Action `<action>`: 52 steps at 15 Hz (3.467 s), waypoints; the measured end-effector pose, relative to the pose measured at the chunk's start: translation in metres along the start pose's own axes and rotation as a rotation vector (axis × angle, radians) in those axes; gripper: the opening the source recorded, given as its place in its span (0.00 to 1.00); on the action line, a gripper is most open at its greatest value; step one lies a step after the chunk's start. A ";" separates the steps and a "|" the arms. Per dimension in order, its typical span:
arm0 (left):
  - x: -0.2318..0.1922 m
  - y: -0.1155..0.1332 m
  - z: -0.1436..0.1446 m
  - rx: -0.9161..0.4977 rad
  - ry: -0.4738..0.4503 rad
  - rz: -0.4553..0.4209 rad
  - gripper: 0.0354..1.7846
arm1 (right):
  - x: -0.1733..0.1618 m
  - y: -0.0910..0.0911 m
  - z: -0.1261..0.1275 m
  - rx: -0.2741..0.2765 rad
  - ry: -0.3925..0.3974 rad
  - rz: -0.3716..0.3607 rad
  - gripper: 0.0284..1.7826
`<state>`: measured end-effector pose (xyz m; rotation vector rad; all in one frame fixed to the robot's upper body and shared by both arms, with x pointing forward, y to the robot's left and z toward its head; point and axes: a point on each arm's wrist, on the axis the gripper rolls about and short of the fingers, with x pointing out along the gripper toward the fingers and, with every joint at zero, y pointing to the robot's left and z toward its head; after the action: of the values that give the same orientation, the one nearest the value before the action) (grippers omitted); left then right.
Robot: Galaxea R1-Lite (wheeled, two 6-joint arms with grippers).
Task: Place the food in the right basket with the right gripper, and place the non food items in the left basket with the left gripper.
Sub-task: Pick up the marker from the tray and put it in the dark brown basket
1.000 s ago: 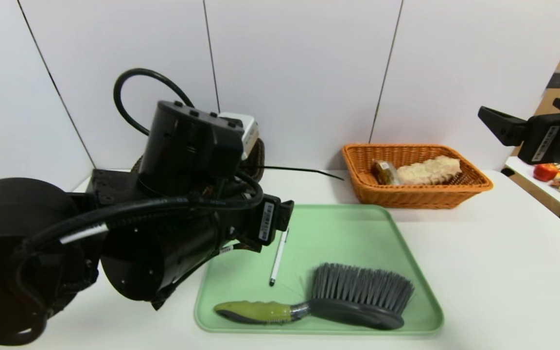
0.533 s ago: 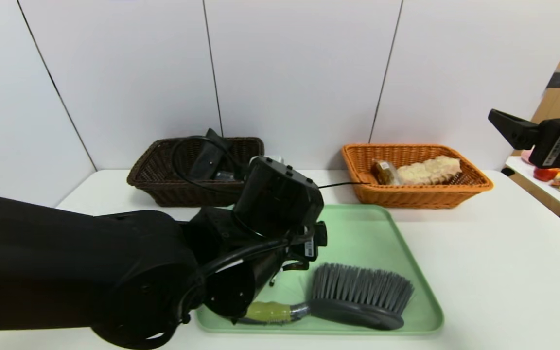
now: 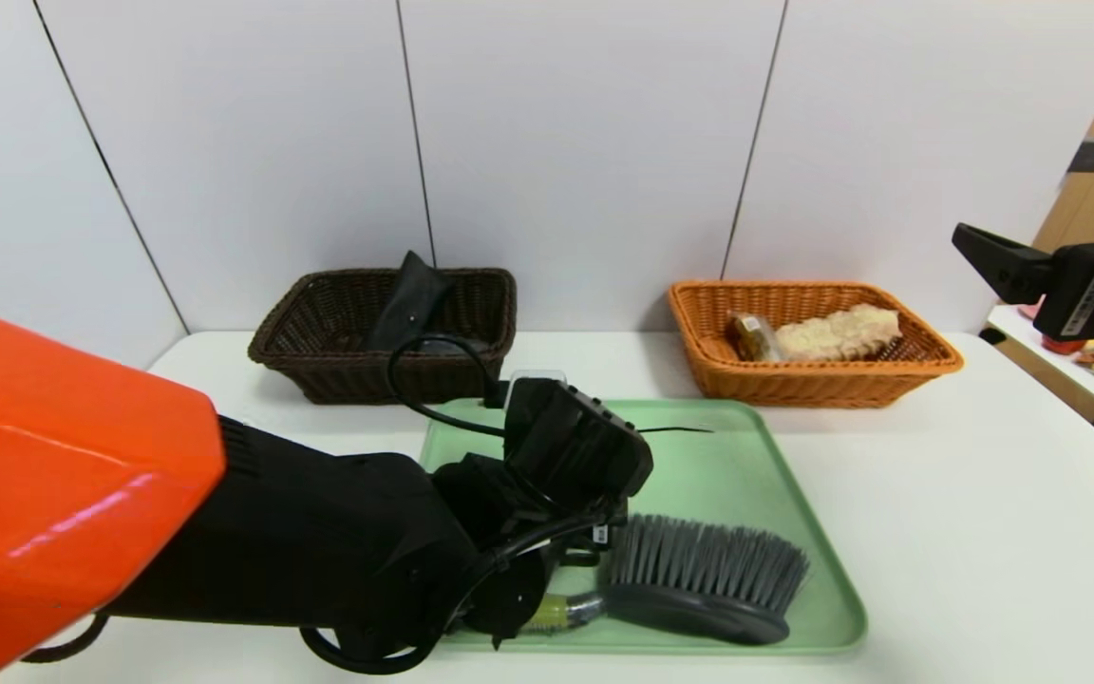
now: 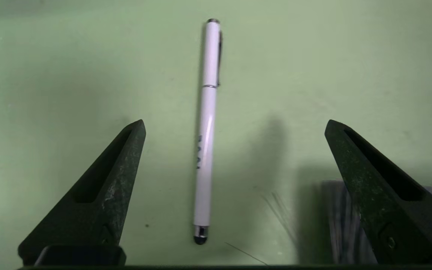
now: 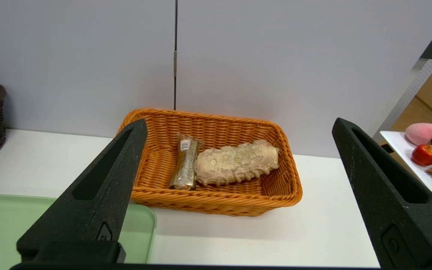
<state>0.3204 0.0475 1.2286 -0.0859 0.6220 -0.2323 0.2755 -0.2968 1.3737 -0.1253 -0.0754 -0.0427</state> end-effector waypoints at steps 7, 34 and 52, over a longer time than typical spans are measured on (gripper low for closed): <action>0.014 -0.002 -0.008 0.037 0.012 -0.016 0.94 | -0.004 -0.001 -0.001 0.003 -0.002 0.009 0.95; -0.038 0.076 0.113 0.146 -0.401 0.093 0.01 | -0.016 0.002 -0.024 -0.014 0.035 0.043 0.95; 0.050 0.218 0.137 0.175 -0.599 0.379 0.01 | -0.023 0.000 -0.032 -0.014 0.053 0.043 0.95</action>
<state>0.4815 0.2480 1.2785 0.1296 0.0134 0.1097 0.2548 -0.2998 1.3406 -0.1400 -0.0192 -0.0035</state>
